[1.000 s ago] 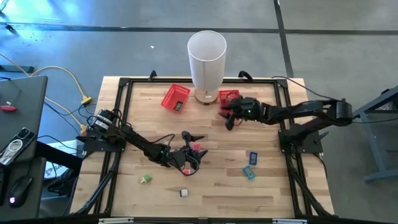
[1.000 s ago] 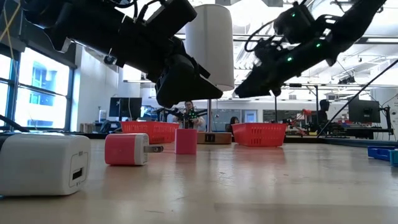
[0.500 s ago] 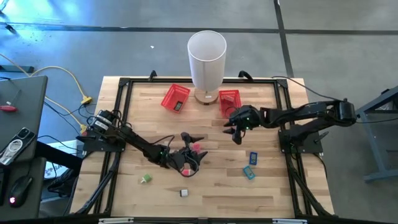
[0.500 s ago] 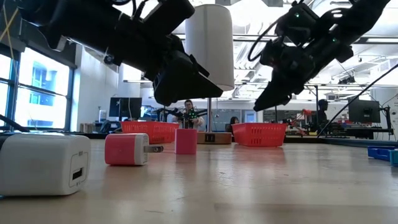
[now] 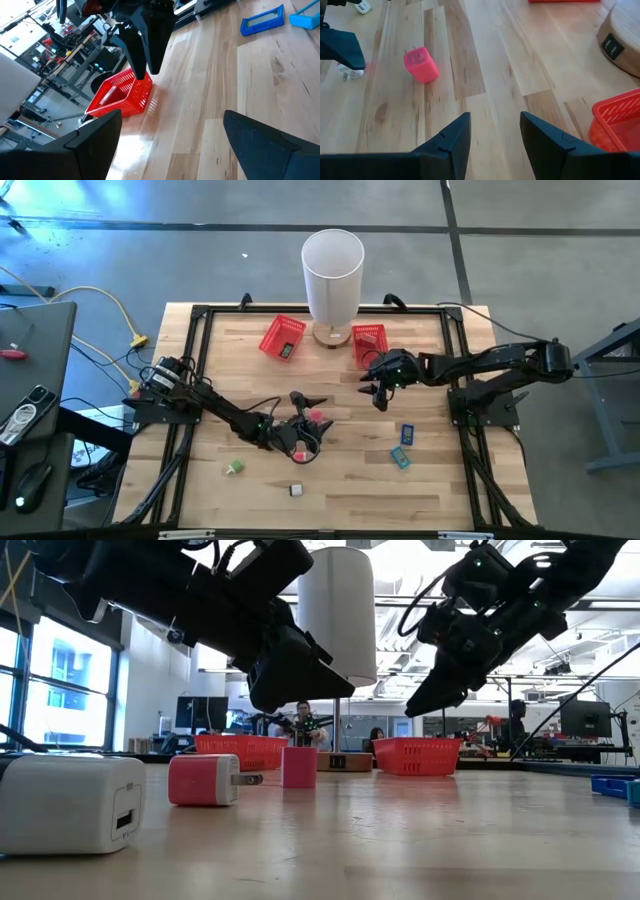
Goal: Sort adapters and digital timers
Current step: Put the dark blue digital timer into the left red bin
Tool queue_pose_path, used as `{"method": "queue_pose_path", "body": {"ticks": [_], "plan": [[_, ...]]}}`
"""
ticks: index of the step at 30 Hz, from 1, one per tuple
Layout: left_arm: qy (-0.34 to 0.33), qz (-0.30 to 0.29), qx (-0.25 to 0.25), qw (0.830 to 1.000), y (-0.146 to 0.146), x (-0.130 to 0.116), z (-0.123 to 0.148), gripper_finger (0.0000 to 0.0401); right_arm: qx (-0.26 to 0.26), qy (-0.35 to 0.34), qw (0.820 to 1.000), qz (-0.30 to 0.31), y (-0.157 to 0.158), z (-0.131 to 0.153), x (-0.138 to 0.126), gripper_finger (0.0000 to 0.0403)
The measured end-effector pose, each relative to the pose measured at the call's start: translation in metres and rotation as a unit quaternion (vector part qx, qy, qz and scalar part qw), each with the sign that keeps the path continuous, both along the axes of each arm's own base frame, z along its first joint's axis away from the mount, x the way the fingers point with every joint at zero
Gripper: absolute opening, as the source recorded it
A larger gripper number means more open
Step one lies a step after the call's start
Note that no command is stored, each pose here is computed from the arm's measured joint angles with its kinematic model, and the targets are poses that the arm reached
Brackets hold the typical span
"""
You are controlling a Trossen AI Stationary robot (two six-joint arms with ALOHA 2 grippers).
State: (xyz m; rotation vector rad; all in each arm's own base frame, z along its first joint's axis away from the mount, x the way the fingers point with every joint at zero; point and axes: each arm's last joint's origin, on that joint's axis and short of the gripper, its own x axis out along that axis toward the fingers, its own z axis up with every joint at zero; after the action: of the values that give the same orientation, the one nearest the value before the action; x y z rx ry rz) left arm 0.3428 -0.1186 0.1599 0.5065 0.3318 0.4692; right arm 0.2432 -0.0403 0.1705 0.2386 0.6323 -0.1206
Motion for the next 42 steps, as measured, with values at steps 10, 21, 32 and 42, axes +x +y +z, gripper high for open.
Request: {"method": "queue_pose_path", "body": {"ticks": [10,21,32,42], "plan": [[0.001,0.002,-0.003,1.0,0.007,0.003,0.0,0.0342,-0.012,0.0,1.0,-0.021,-0.001,0.0,0.0,0.0246],[0.011,0.022,0.089,0.996,-0.014,-0.006,0.009,0.0342,0.002,-0.004,1.0,-0.001,0.0,0.002,-0.001,0.0393],[0.007,0.015,0.098,0.995,-0.033,-0.016,0.012,0.0323,-0.106,-0.061,0.991,-0.046,0.043,0.045,-0.026,0.0385],[-0.028,-0.008,0.098,0.995,-0.043,-0.033,0.053,0.0272,-0.126,-0.026,0.991,-0.031,0.092,0.077,-0.048,0.0386]]}}
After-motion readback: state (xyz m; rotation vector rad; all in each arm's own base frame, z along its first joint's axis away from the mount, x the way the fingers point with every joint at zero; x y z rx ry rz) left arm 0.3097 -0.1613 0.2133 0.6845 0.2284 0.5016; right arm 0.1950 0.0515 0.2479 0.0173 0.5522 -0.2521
